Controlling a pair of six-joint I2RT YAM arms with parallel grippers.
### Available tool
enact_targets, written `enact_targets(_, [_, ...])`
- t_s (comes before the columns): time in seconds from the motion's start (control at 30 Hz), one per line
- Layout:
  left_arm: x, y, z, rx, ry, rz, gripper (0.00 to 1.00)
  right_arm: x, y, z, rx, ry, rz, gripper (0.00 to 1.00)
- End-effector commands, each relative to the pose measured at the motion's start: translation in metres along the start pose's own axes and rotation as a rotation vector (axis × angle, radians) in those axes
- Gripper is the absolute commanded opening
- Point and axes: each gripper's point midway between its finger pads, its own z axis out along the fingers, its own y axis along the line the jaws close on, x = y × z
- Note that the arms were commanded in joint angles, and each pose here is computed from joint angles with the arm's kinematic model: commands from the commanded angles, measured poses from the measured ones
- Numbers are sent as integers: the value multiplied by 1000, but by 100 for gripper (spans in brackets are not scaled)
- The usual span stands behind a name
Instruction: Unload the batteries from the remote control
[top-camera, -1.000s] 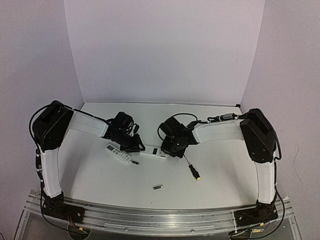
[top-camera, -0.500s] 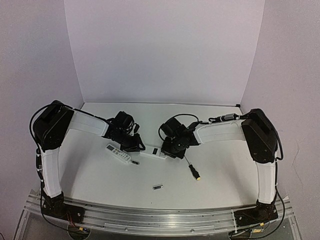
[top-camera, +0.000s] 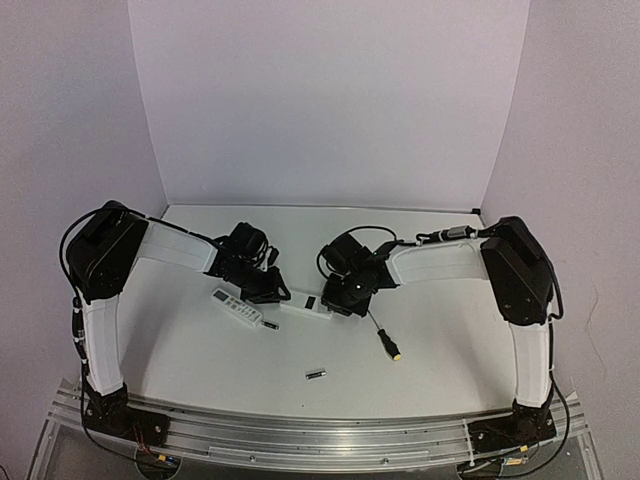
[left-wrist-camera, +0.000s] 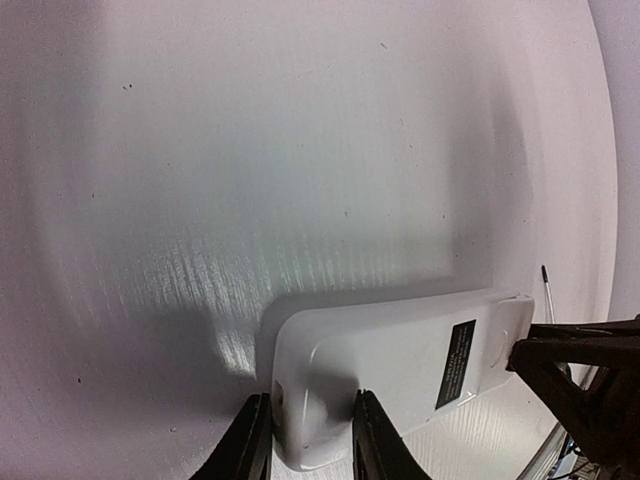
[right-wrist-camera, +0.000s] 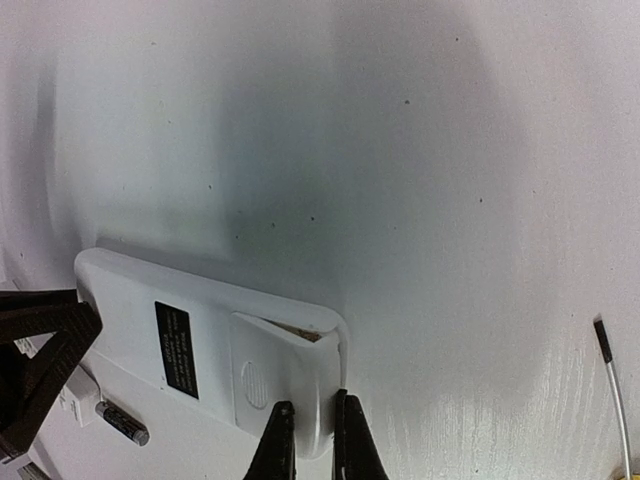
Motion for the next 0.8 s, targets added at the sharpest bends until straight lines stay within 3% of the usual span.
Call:
enact_targets(0.0, [52, 39, 27, -121, 157, -37, 26, 72, -32, 34, 66, 243, -79, 0])
enact_targets(0.57, [54, 36, 23, -106, 154, -43, 26, 70, -33, 55, 106, 226, 30, 3])
enact_targets(0.7, [53, 37, 23, -114, 149, -43, 27, 56, -27, 41, 78, 191, -10, 11])
enact_targets(0.77, [50, 36, 21, -113, 141, -42, 27, 40, -17, 24, 35, 161, -73, 20])
